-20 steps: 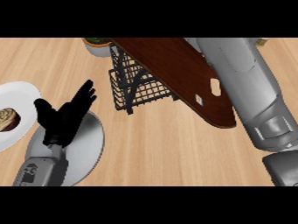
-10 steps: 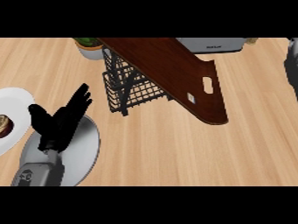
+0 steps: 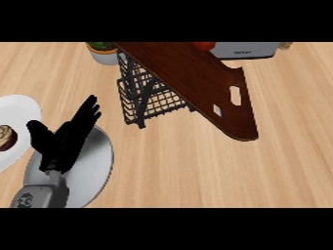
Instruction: Pick the bell pepper from the tray and place it in the tiered basket
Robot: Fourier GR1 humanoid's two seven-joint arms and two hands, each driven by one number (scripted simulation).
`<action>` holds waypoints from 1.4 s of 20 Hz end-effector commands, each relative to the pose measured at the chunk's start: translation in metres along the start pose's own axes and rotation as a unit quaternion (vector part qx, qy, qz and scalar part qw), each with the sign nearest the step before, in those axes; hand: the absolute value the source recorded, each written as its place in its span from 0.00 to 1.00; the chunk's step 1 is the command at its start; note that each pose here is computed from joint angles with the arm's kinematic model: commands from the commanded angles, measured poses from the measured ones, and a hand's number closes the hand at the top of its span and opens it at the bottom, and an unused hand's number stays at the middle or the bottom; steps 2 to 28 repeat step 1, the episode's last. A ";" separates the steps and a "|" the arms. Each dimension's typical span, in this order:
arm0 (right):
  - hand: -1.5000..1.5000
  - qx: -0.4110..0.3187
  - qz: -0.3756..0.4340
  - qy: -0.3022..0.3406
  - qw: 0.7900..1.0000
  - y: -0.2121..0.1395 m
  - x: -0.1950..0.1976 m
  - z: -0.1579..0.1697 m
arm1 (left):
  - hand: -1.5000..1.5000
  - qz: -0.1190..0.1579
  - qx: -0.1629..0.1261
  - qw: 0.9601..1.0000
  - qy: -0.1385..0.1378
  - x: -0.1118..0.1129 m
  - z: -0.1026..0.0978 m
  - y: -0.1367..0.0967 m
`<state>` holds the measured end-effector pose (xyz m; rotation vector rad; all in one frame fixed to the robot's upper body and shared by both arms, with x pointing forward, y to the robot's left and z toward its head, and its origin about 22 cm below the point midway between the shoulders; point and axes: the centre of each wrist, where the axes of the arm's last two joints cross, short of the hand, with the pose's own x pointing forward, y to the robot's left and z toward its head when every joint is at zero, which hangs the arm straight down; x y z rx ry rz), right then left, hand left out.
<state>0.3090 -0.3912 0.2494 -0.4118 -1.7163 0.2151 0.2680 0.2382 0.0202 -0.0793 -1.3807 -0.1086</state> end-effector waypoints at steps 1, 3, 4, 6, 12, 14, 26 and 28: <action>0.00 -0.008 0.007 -0.007 1.000 -0.044 -0.016 0.045 | 0.50 -0.005 -0.001 1.000 -0.007 0.005 -0.007 -0.018; 0.00 -0.008 0.007 -0.007 1.000 -0.044 -0.016 0.045 | 0.50 -0.005 -0.001 1.000 -0.007 0.005 -0.007 -0.018; 0.00 -0.008 0.007 -0.007 1.000 -0.044 -0.016 0.045 | 0.50 -0.005 -0.001 1.000 -0.007 0.005 -0.007 -0.018; 0.00 -0.008 0.007 -0.007 1.000 -0.044 -0.016 0.045 | 0.50 -0.005 -0.001 1.000 -0.007 0.005 -0.007 -0.018; 0.00 -0.008 0.007 -0.007 1.000 -0.044 -0.016 0.045 | 0.50 -0.005 -0.001 1.000 -0.007 0.005 -0.007 -0.018; 0.00 -0.008 0.007 -0.007 1.000 -0.044 -0.016 0.045 | 0.50 -0.005 -0.001 1.000 -0.007 0.005 -0.007 -0.018; 0.00 -0.008 0.007 -0.007 1.000 -0.044 -0.016 0.045 | 0.50 -0.005 -0.001 1.000 -0.007 0.005 -0.007 -0.018; 0.00 -0.008 0.007 -0.007 1.000 -0.044 -0.016 0.045 | 0.50 -0.005 -0.001 1.000 -0.007 0.005 -0.007 -0.018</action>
